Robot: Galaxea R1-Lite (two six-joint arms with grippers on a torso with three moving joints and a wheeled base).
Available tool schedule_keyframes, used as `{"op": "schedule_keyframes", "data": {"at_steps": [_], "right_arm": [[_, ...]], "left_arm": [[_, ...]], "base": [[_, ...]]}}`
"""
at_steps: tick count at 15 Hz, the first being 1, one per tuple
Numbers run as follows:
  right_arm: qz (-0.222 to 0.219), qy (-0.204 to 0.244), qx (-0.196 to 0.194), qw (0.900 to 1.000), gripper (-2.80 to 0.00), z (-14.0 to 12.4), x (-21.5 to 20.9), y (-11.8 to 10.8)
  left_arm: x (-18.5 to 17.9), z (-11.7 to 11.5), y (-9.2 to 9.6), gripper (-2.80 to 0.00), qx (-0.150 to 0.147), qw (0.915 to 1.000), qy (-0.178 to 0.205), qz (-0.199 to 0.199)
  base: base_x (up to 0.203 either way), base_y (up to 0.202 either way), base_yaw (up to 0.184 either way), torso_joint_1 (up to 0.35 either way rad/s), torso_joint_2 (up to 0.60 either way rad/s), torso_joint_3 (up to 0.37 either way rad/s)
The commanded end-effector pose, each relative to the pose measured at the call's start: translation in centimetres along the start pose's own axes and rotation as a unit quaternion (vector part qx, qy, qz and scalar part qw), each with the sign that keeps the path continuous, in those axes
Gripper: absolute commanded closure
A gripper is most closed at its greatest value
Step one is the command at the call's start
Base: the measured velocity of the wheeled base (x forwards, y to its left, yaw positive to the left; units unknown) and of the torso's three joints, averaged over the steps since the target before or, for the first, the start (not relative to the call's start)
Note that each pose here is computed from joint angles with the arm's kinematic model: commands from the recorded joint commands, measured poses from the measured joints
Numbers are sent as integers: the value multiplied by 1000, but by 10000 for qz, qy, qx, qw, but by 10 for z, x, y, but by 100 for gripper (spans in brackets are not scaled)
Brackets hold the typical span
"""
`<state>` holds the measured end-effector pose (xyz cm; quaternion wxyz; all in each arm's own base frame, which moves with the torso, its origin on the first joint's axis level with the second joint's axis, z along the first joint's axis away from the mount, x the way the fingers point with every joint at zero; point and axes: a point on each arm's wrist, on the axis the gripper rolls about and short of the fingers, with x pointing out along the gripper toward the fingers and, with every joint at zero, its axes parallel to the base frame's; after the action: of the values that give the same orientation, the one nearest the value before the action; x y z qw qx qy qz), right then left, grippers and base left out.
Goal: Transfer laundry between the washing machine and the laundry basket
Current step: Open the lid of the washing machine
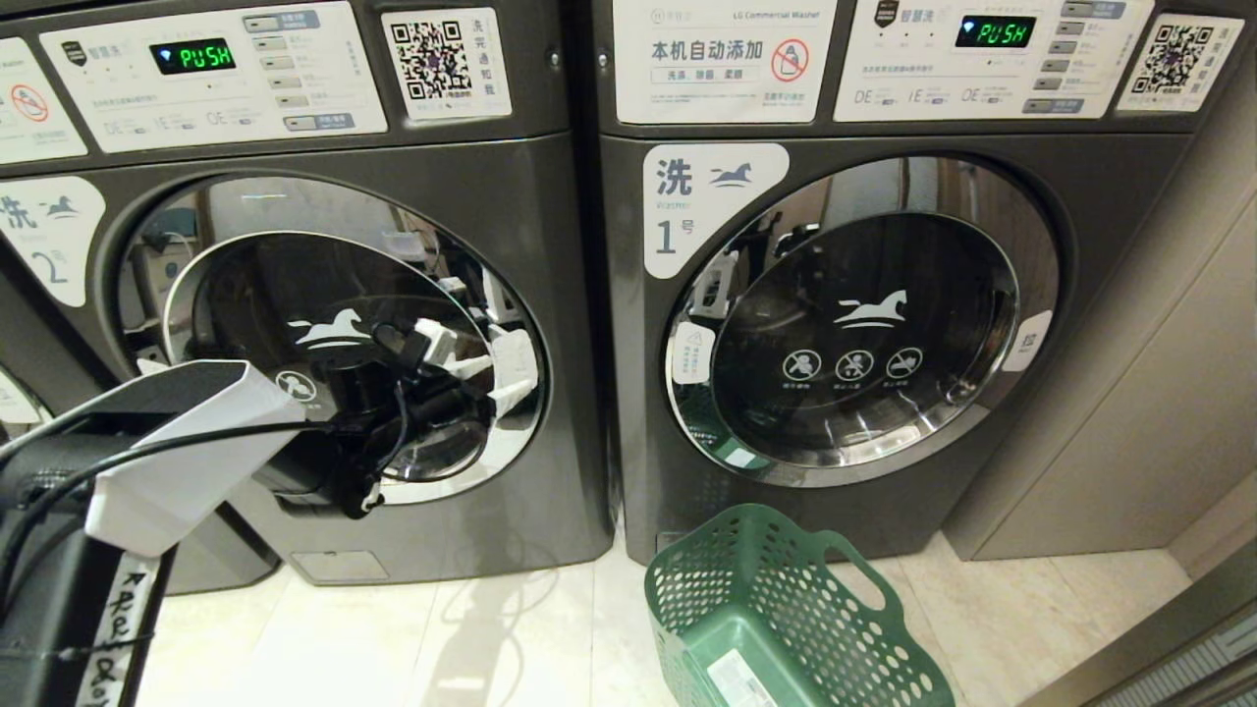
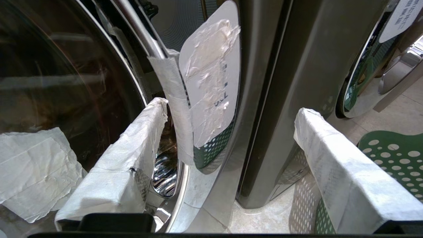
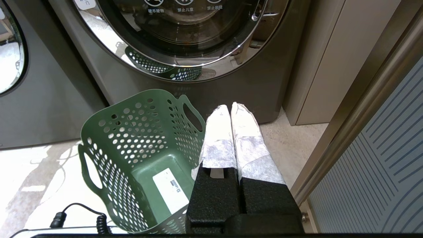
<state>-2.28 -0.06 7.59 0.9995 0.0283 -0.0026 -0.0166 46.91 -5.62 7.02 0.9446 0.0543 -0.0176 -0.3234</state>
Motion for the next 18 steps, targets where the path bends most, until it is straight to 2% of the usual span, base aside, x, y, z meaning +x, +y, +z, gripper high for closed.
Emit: {"op": "schedule_keyframes", "data": {"at_steps": [1, 15, 18], "right_arm": [[-2, 6, 1, 10000, 0, 0, 0, 0], [-2, 6, 1, 10000, 0, 0, 0, 0], [-2, 6, 1, 10000, 0, 0, 0, 0]], "left_arm": [[2, -4, 0, -280, -4, 10000, 0, -38], [29, -17, 21, -280, 29, 9995, -136, -271], [34, -22, 23, -280, -117, 9985, -159, -509]], "base": [[0, 0, 0, 0, 0, 0], [0, 0, 0, 0, 0, 0], [0, 0, 0, 0, 0, 0]]}}
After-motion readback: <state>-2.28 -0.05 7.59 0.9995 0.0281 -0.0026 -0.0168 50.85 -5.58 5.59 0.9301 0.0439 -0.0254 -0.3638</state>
